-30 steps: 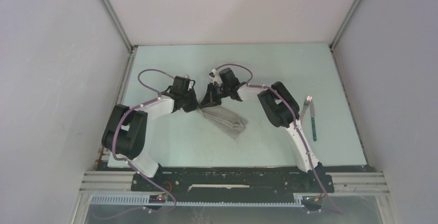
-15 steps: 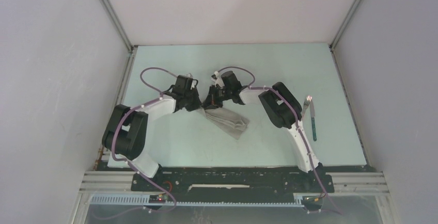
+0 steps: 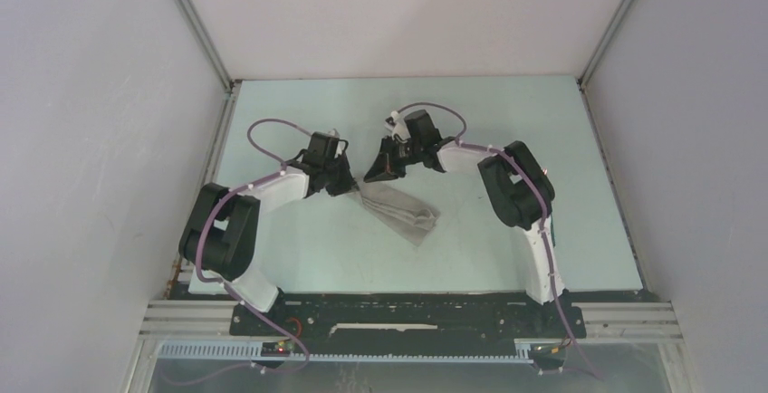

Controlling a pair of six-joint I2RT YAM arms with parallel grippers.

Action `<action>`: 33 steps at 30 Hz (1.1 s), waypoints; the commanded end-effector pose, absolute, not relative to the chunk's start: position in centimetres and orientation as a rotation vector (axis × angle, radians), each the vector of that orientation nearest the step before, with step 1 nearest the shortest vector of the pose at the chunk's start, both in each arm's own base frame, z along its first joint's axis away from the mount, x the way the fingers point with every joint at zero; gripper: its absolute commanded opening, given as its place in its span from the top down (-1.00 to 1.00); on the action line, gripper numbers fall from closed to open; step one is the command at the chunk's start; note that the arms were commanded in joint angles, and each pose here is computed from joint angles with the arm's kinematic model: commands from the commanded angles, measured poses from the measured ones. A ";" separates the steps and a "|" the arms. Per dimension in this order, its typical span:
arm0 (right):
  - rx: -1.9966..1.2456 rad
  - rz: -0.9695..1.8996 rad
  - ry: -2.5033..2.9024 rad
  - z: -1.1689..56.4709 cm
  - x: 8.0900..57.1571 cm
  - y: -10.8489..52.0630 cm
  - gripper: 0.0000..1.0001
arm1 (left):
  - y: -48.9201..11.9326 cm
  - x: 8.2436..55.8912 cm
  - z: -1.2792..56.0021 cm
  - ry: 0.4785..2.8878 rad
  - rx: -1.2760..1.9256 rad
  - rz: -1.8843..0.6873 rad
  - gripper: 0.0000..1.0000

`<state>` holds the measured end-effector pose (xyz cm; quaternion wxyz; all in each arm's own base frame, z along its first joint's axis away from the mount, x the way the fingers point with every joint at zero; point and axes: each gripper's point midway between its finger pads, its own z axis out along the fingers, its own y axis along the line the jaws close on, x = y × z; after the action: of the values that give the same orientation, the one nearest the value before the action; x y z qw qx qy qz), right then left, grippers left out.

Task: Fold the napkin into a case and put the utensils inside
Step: Grasp the top corner of the smaller rectangle folded napkin from the folded napkin, then smooth out the smaller rectangle-folded napkin at the center of the board.

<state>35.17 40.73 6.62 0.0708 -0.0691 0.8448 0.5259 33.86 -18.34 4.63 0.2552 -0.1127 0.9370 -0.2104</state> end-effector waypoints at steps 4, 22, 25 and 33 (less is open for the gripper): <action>-0.293 1.479 2.515 9.5 34.4 37.6 0.56 | -19.5 34.5 6.4 2.497 -0.275 -0.643 0.98; -0.344 1.344 2.596 3.4 31.5 41.2 0.69 | -20.5 35.5 5.3 2.562 -0.268 -0.655 0.85; -0.327 1.349 2.576 3.8 31.7 41.7 0.71 | -20.6 36.0 5.5 2.561 -0.251 -0.645 0.75; -0.353 1.326 2.560 8.9 31.0 38.2 0.72 | -19.5 34.5 9.0 2.479 -0.220 -0.651 -0.15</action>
<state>30.45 40.10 3.47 0.0784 -0.1087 0.8849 0.4460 35.01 -19.63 4.91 0.2355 -0.0993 0.9407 -0.2231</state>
